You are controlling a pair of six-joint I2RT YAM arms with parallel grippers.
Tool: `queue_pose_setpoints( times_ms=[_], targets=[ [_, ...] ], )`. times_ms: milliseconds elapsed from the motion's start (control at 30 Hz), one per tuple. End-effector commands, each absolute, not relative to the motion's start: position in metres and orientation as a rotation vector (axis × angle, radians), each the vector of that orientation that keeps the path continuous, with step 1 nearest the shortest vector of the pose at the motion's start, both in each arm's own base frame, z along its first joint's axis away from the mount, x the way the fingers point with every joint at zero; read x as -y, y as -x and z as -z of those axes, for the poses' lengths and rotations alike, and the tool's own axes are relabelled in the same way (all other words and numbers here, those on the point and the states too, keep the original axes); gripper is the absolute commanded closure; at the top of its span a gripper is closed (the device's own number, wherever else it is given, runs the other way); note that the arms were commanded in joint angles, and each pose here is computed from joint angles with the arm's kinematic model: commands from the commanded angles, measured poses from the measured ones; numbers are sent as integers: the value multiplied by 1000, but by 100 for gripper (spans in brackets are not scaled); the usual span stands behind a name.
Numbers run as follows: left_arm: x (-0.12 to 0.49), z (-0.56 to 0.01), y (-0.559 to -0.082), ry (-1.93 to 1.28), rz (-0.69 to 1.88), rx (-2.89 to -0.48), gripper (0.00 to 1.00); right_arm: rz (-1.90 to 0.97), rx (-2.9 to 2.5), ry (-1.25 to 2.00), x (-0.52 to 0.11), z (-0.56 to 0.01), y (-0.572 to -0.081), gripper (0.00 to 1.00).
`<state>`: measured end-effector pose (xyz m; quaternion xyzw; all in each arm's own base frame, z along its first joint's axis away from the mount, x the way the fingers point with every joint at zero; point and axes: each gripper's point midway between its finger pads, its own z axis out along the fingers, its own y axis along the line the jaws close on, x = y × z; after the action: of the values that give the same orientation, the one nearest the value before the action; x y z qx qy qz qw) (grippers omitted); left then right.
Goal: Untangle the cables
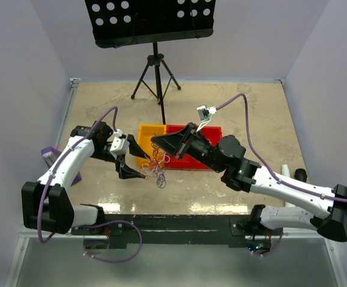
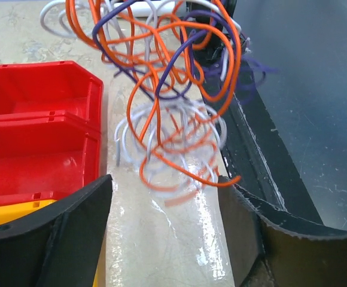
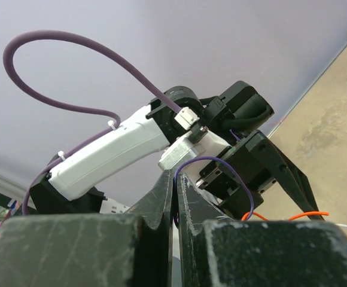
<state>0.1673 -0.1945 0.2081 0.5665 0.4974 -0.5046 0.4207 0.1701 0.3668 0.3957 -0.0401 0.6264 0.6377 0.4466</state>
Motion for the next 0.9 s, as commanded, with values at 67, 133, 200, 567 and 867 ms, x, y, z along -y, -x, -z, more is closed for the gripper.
queue_pose_setpoints(
  times_ms=[67,133,200,567,867],
  targets=[
    [205,-251,-166,-1299,1319,-1076,24,-1676,-1418,85,-361,-440,-162,100],
    [205,-251,-165,-1301,1316,-1074,31,-1680,-1419,89,-363,-439,-162,100],
    [205,-252,-165,-1299,1317,-1072,42,-1687,-1419,93,-364,-439,-162,100],
    [206,-257,-163,-1277,1345,-1074,78,-1698,-1450,91,-367,-425,-160,100],
    [205,-250,-161,-1269,1372,-1119,48,-1706,-1446,104,-374,-427,-161,100]
  ],
)
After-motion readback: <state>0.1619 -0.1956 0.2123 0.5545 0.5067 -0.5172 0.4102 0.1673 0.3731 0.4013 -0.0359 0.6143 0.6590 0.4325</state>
